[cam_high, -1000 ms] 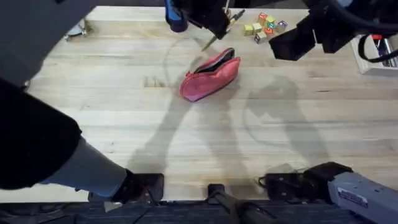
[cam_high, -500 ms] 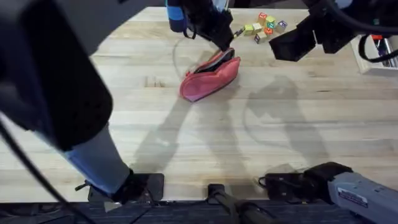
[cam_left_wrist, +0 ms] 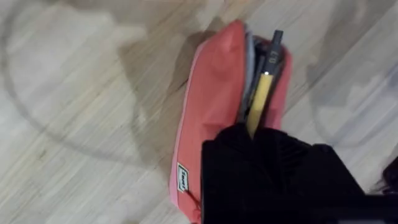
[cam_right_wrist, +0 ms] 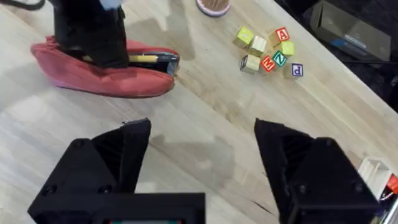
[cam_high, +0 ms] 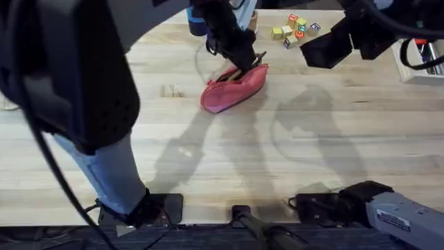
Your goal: Unzip the bag, pick up the pens from the table one at a time and place them inside, then zip the bag closed.
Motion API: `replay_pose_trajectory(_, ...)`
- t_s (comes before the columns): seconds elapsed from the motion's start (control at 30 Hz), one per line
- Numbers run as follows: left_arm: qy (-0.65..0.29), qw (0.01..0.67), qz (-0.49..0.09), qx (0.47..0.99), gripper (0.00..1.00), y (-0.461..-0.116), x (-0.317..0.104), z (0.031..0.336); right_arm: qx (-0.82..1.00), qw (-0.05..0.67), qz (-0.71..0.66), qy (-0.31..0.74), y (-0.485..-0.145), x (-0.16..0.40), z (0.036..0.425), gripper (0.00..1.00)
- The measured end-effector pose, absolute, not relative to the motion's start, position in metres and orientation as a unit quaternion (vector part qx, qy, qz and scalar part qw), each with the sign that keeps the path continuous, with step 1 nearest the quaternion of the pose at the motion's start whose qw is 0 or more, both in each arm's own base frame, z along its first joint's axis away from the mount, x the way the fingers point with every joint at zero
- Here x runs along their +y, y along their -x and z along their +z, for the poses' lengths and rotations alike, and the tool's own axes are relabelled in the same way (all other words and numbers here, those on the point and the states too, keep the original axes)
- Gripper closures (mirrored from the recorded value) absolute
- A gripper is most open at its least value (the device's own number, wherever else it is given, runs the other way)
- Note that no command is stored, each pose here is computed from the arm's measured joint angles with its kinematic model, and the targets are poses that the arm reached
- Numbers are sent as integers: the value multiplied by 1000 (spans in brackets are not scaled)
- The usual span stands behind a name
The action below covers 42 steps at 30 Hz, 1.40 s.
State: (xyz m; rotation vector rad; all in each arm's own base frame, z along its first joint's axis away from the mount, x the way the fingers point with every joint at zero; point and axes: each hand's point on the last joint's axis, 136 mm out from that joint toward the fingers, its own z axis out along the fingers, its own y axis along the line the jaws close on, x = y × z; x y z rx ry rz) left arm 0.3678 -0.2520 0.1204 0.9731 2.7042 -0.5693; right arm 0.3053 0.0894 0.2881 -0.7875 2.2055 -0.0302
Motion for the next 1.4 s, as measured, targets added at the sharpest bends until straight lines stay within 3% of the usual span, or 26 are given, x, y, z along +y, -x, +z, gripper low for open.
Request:
replay_pose_trajectory(0.23, -331, 63, -160, 928, 957, -360, -241, 96, 867, 389, -12, 310, -305, 89, 288, 3)
replay_pose_trajectory(0.7, -336, 43, -137, 931, 943, -353, -231, 92, 867, 389, -12, 310, -305, 89, 288, 4)
replay_pose_trajectory(0.73, -339, 44, -137, 930, 849, -353, -231, 92, 867, 389, -12, 310, -305, 89, 288, 3)
replay_pose_trajectory(0.9, -340, 48, -136, 929, 66, -355, -231, 92, 868, 389, -12, 310, -305, 89, 288, 3)
replay_pose_trajectory(0.97, -340, 47, -135, 929, 13, -354, -231, 92, 867, 389, -12, 310, -305, 89, 288, 3)
replay_pose_trajectory(1.2, -341, 45, -136, 929, 9, -353, -231, 93, 867, 389, -12, 310, -305, 89, 288, 3)
replay_pose_trajectory(1.4, -364, 58, -137, 920, 6, -358, -234, 121, 867, 389, -12, 310, -305, 89, 288, 3)
